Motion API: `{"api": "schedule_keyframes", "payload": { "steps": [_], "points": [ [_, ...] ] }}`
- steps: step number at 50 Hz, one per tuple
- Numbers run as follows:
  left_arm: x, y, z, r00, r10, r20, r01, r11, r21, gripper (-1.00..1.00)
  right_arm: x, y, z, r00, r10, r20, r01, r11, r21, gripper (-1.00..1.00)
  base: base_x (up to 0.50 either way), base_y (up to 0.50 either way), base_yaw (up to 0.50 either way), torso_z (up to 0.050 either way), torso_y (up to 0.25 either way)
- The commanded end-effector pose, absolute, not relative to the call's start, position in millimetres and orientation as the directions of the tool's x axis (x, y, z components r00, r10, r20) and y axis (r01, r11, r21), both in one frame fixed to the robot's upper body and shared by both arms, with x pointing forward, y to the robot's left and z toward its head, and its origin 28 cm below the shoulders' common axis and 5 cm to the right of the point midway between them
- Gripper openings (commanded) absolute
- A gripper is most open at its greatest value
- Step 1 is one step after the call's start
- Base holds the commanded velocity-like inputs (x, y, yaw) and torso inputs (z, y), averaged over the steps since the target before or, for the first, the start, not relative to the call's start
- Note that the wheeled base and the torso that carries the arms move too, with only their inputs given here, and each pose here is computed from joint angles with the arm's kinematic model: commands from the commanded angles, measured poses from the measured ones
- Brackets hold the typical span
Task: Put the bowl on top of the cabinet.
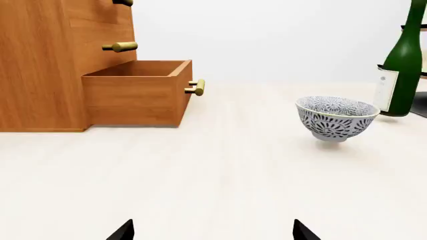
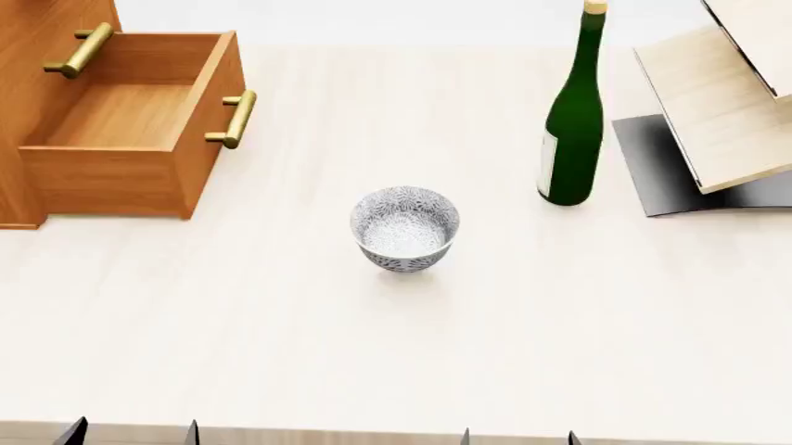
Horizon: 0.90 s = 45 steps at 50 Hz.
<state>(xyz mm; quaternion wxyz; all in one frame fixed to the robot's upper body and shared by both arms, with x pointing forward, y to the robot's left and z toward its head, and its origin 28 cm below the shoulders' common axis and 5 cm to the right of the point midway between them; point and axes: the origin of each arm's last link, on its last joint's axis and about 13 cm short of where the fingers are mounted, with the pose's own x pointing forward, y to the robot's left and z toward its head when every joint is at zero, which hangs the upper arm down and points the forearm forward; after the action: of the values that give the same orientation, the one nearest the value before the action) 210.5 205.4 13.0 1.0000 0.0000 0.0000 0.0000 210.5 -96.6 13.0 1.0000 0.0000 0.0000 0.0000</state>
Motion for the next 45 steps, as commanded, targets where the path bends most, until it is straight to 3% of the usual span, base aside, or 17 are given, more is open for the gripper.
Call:
{"api": "schedule_keyframes", "payload": {
  "steps": [1,19,20,45],
  "points": [
    [210.9,206.0,13.0,1.000,0.005,-0.004,-0.005,1.000,-0.009,1.00,210.8,-95.2,12.1,1.000,0.008,-0.007,-0.008,1.000,-0.014,1.00,0.00,0.00,0.00,0.000,0.000],
    [210.7,206.9,13.2,1.000,-0.003,-0.014,0.002,0.998,-0.061,1.00,210.2,-93.3,9.9,0.999,0.029,-0.036,-0.031,0.998,-0.052,1.00,0.00,0.00,0.00,0.000,0.000],
    [211.0,205.3,12.4,1.000,-0.005,-0.003,0.005,1.000,0.017,1.00,211.1,-95.0,10.8,1.000,0.022,-0.018,-0.022,1.000,-0.008,1.00,0.00,0.00,0.00,0.000,0.000],
    [210.5,205.3,12.9,1.000,-0.010,-0.006,0.010,1.000,0.012,1.00,209.8,-95.2,11.4,0.998,0.038,-0.040,-0.038,0.999,-0.013,1.00,0.00,0.00,0.00,0.000,0.000]
  ]
}}
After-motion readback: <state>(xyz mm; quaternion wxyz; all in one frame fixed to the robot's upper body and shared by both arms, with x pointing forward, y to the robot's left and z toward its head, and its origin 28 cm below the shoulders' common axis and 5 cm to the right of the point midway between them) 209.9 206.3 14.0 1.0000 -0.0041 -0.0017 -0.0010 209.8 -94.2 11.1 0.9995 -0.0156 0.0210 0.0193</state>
